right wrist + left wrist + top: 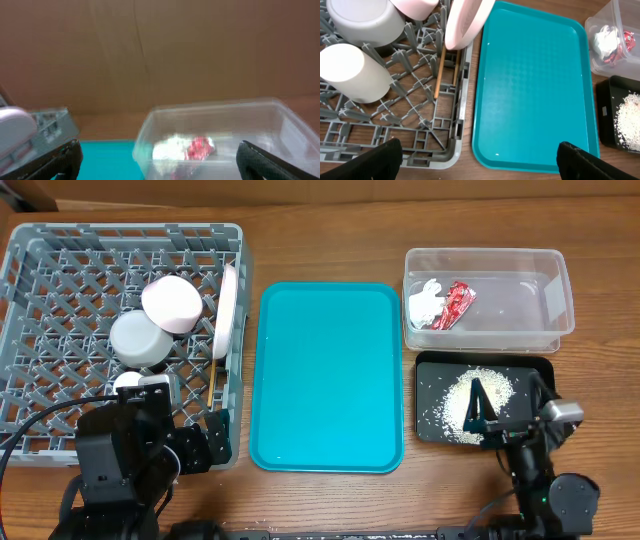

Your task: Sort waste into correct bins and load items into the dishwasher

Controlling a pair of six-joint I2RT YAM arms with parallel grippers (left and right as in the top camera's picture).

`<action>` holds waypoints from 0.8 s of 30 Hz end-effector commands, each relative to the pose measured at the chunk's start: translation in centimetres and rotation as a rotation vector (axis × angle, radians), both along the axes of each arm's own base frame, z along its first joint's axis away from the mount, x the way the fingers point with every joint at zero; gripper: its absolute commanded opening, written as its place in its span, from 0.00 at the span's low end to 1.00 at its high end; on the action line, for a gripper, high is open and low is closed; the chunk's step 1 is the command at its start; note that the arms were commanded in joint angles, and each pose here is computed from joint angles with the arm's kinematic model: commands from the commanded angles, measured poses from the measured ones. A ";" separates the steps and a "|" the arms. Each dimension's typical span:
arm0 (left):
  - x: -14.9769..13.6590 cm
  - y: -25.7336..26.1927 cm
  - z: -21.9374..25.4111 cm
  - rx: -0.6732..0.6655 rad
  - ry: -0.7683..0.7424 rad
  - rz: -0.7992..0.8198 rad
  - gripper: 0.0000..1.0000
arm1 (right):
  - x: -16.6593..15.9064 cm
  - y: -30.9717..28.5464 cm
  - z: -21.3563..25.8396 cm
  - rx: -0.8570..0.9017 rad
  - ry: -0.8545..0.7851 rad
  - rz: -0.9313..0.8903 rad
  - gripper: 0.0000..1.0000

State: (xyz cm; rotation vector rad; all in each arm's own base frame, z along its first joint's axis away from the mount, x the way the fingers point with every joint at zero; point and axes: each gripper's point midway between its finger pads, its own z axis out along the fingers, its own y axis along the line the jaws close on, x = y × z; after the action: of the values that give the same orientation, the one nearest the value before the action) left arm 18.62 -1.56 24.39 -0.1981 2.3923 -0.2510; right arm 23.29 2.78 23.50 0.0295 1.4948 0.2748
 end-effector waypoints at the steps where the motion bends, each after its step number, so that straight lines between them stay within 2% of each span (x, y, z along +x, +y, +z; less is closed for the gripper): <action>1: 0.0 -0.3 0.1 -0.013 -0.002 -0.005 1.00 | 0.2 -0.1 0.2 0.000 -0.087 -0.005 1.00; 4: 0.0 -0.3 0.1 -0.013 -0.002 -0.005 1.00 | 0.7 -0.8 -0.4 0.009 -0.149 -0.048 1.00; 9: 0.0 -0.3 0.1 -0.013 -0.002 -0.005 1.00 | 1.1 -1.0 -2.8 0.005 -0.046 -0.060 1.00; 13: 0.0 -0.3 0.1 -0.012 -0.002 -0.005 1.00 | 1.3 -1.0 -6.5 -0.004 0.106 -0.063 1.00; 24: 0.0 -0.3 0.1 -0.012 -0.003 -0.005 1.00 | 1.3 -1.0 -6.6 -0.005 0.109 -0.063 1.00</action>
State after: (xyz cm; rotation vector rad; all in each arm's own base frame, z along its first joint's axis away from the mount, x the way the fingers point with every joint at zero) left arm 18.62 -1.56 24.39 -0.1981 2.3923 -0.2510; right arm 24.56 1.93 17.20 0.0830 1.5987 0.2328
